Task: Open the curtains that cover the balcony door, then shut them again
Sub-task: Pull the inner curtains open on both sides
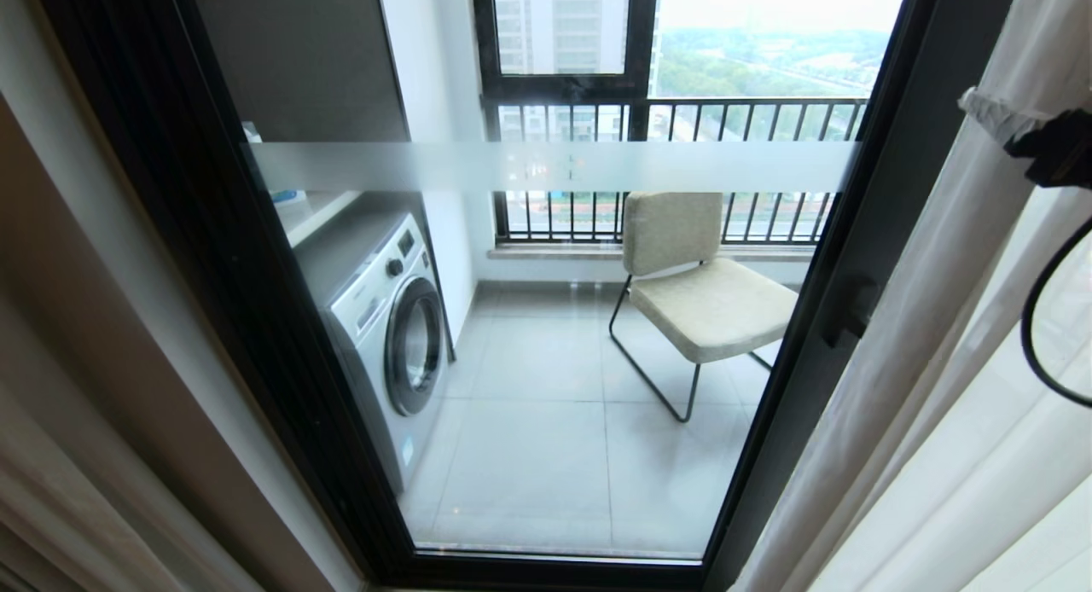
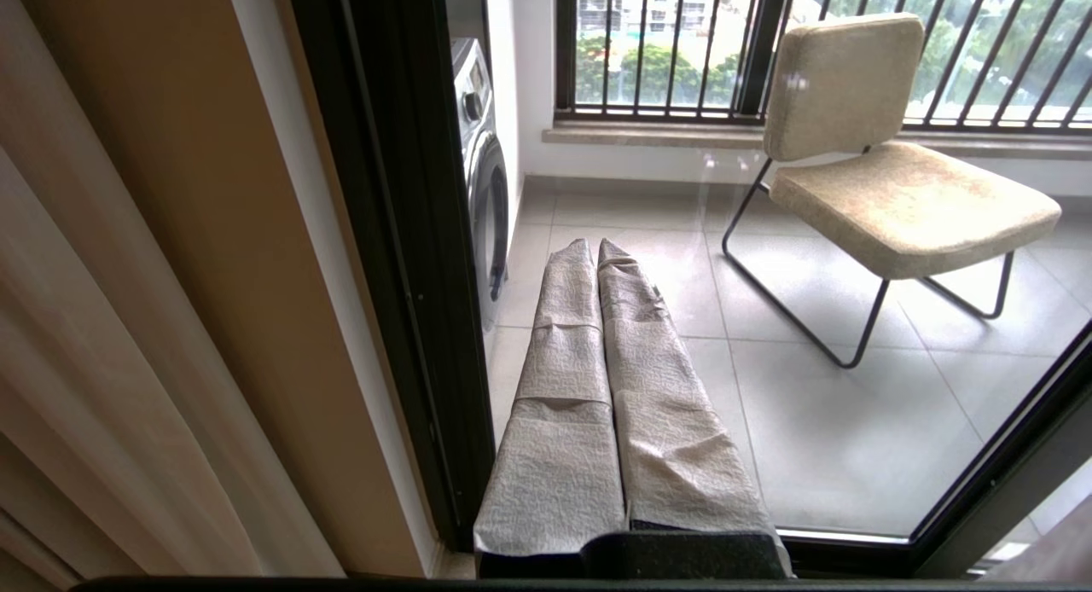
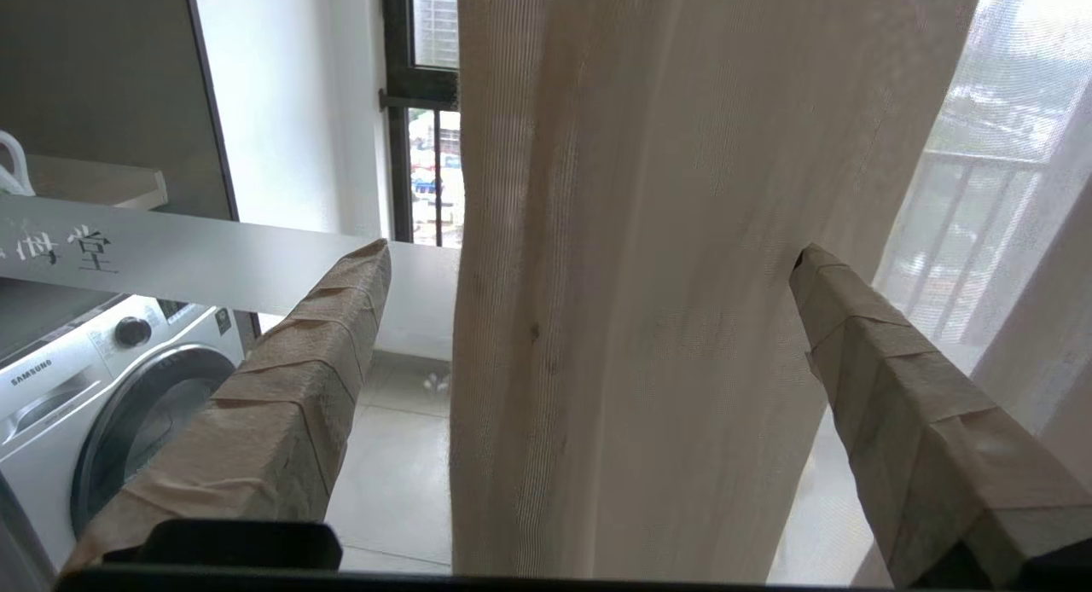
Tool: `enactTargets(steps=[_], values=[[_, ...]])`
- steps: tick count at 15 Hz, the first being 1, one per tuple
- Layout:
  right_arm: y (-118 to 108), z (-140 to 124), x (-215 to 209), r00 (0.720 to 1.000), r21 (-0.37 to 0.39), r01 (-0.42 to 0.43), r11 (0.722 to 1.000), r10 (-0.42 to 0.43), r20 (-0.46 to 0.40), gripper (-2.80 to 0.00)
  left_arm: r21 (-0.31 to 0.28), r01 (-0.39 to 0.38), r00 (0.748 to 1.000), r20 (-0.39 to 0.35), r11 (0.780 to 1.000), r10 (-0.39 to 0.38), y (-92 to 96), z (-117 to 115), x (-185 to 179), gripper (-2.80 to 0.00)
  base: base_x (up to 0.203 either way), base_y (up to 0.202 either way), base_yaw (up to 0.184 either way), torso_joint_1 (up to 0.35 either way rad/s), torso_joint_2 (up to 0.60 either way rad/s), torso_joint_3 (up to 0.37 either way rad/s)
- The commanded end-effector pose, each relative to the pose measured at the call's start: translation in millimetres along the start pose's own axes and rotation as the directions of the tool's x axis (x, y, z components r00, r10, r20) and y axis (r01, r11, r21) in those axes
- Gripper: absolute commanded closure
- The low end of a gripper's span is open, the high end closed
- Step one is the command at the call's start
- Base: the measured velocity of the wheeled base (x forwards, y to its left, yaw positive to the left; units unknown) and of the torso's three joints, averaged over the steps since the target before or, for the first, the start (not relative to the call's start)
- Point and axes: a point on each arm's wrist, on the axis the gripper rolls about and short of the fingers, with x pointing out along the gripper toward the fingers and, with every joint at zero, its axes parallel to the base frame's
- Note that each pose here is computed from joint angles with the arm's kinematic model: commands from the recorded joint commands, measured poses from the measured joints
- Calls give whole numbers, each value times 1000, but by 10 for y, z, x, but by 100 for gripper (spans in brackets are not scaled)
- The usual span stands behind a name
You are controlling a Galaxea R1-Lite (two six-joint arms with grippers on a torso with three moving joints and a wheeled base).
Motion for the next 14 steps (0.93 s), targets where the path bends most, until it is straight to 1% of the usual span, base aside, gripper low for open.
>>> enactTargets(steps=[1,2,3,7,9,14], values=[[-12,-59,74,1000,1,-1,1000,1,-9,-280,0,-1,1000,1,1000,1,0,1,0,0,0,0,0,0,0,0],[-13,-67,81,1000,0,-1,1000,1,-10,-26,0,-1,1000,1,1000,1,0,1,0,0,0,0,0,0,0,0],[-13,-67,81,1000,1,-1,1000,1,-10,0,0,-1,1000,1,1000,1,0,1,0,0,0,0,0,0,0,0],[-9,-31,56,1000,-2,-1,1000,1,2,0,-3,-2,1000,0,1000,2,0,-1,0,0,0,0,0,0,0,0],[-7,-6,45,1000,-4,-1,1000,1,23,0,-3,-2,1000,0,1000,2,0,-1,0,0,0,0,0,0,0,0],[-1,18,9,1000,-6,-1,1000,1,31,0,-3,-1,1000,0,1000,1,0,-1,0,0,0,0,0,0,0,0]])
